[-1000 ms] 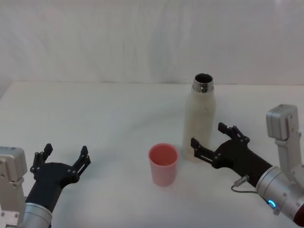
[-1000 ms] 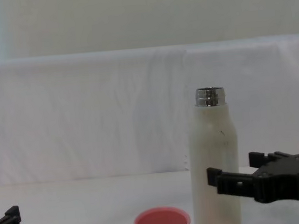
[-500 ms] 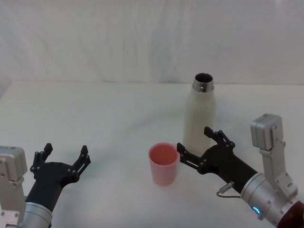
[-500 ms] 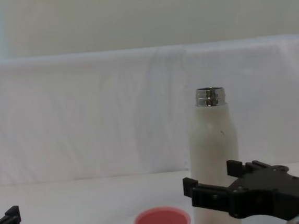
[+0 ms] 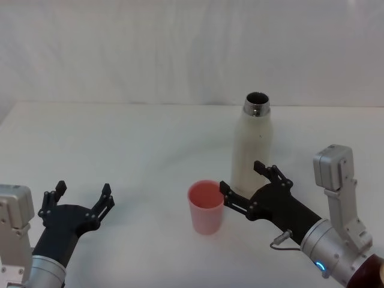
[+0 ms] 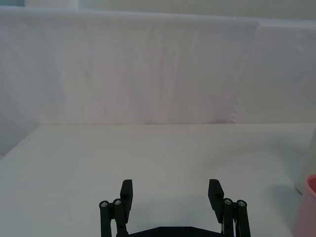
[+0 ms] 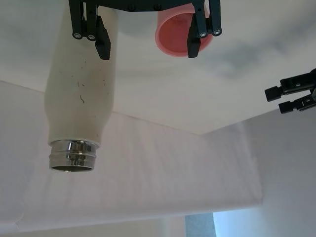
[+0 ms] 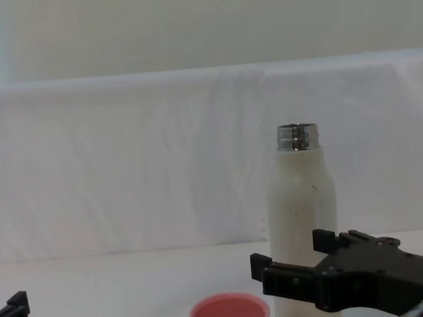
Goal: Grasp the thermos with one hand and pour water into the cup lid.
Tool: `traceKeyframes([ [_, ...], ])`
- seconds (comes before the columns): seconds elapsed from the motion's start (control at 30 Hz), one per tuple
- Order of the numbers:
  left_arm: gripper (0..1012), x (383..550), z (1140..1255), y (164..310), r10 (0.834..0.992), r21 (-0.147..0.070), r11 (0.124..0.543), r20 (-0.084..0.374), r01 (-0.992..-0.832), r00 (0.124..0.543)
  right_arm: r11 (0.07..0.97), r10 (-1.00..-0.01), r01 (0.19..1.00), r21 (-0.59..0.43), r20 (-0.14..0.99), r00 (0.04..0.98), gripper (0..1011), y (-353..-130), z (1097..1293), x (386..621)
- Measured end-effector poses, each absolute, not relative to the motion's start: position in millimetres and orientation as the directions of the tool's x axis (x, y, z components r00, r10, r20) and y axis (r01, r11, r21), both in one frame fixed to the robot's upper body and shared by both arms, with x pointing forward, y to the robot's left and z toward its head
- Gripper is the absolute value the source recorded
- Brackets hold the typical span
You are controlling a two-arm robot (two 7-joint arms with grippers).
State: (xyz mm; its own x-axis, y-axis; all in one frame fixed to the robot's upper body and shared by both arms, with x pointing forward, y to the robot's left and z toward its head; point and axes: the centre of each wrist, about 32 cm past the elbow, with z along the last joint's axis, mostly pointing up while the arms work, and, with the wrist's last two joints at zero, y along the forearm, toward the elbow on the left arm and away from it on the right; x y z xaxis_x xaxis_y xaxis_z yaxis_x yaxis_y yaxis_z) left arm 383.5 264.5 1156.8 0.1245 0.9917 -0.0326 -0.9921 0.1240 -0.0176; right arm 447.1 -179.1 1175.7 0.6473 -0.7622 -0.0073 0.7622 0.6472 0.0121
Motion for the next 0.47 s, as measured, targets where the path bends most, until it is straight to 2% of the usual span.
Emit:
traceKeyframes([
  [0.47, 1001, 383.5, 1156.8, 264.5, 0.992, -0.018, 0.124, -0.033, -0.992, 0.124, 0.646, -0.763, 0.763, 0.011, -0.006, 0.646, 1002, -179.8, 1176.1, 447.3],
])
